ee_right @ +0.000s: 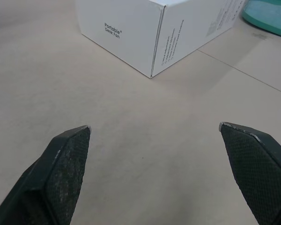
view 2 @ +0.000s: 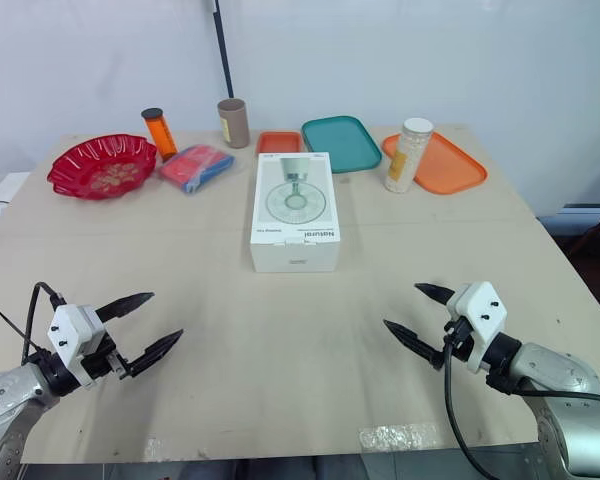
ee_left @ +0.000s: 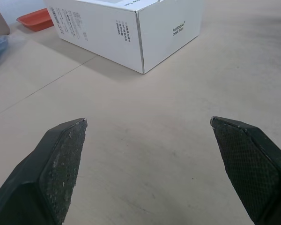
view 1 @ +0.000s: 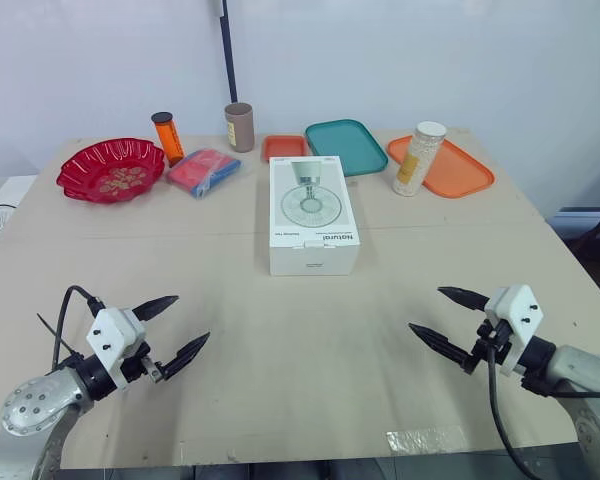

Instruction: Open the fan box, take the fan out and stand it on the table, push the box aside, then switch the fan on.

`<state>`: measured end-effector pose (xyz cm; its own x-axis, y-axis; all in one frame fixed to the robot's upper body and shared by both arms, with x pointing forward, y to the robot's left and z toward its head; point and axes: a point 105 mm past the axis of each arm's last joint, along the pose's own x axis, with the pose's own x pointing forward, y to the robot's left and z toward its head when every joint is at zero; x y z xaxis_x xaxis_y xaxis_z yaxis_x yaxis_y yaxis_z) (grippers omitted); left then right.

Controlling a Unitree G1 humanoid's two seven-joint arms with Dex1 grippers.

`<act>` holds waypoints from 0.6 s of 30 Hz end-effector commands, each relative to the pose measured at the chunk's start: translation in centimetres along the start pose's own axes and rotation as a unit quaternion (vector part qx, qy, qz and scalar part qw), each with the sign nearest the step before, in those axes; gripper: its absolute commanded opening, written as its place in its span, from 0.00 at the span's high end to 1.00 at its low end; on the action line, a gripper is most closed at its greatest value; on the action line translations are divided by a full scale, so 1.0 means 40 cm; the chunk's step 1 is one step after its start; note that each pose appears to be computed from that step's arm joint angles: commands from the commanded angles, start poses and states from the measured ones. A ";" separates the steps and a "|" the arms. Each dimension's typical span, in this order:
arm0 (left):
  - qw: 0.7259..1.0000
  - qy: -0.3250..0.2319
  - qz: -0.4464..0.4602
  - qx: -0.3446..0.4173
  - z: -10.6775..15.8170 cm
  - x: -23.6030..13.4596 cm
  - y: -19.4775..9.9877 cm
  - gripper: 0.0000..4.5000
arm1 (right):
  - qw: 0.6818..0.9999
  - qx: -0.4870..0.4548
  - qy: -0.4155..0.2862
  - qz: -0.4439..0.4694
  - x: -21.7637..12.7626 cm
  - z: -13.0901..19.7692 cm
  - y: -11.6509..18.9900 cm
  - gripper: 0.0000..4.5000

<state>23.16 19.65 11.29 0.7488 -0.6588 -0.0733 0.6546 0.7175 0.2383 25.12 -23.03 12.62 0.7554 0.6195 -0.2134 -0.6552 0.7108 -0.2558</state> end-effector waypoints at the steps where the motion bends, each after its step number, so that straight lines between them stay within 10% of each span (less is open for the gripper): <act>1: 1.000 -0.009 0.001 0.016 0.016 0.000 0.005 0.00 | 1.000 -0.015 -0.020 -0.015 -0.010 0.030 -0.013 0.00; 18: 1.000 -0.004 0.007 0.008 0.008 0.003 -0.013 0.00 | 1.000 -0.022 -0.020 -0.006 0.002 0.031 -0.019 0.00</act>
<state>23.10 19.74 10.74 0.7635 -0.6398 -0.0884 0.6403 0.7318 0.2336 25.64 -23.03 13.18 0.7584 0.6221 -0.1943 -0.6510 0.7092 -0.2706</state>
